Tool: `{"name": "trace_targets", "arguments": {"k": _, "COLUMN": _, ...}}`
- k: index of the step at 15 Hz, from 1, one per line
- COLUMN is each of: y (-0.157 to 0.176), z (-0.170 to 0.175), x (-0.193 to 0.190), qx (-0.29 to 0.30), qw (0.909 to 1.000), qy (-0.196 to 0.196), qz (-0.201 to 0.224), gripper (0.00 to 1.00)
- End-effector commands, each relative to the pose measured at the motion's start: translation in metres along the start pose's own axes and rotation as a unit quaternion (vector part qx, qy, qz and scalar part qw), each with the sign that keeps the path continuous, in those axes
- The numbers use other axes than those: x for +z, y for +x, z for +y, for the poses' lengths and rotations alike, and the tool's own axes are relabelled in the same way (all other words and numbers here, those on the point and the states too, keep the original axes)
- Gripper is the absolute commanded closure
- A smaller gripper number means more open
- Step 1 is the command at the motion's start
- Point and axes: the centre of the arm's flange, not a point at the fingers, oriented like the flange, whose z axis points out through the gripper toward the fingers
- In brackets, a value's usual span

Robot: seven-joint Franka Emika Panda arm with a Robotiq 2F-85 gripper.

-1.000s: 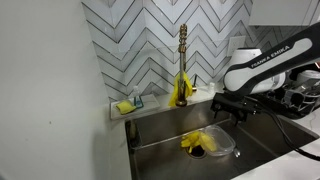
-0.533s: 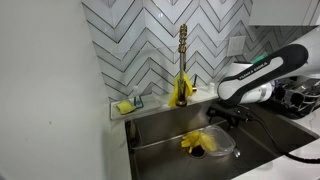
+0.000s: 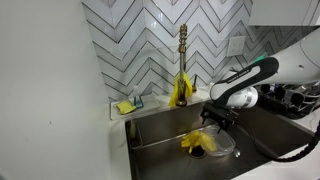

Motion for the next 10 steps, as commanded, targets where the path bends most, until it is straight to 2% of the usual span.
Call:
{"name": "trace_targets", "arguments": {"k": 1, "y": 0.015, "z": -0.014, "x": 0.024, "qx": 0.011, "qw": 0.9997, "qy": 0.012, "qz": -0.016, "gripper": 0.00}}
{"name": "trace_targets", "arguments": {"k": 2, "y": 0.016, "z": -0.016, "x": 0.029, "qx": 0.012, "qw": 0.9997, "qy": 0.011, "qz": -0.020, "gripper": 0.00}}
{"name": "trace_targets", "arguments": {"k": 4, "y": 0.017, "z": -0.018, "x": 0.038, "qx": 0.013, "qw": 0.9996, "qy": 0.009, "qz": -0.026, "gripper": 0.08}}
{"name": "trace_targets", "arguments": {"k": 8, "y": 0.019, "z": -0.019, "x": 0.056, "qx": 0.015, "qw": 0.9993, "qy": 0.003, "qz": -0.033, "gripper": 0.47}}
{"name": "trace_targets", "arguments": {"k": 10, "y": 0.019, "z": -0.017, "x": 0.062, "qx": 0.015, "qw": 0.9993, "qy": -0.002, "qz": -0.035, "gripper": 0.61}}
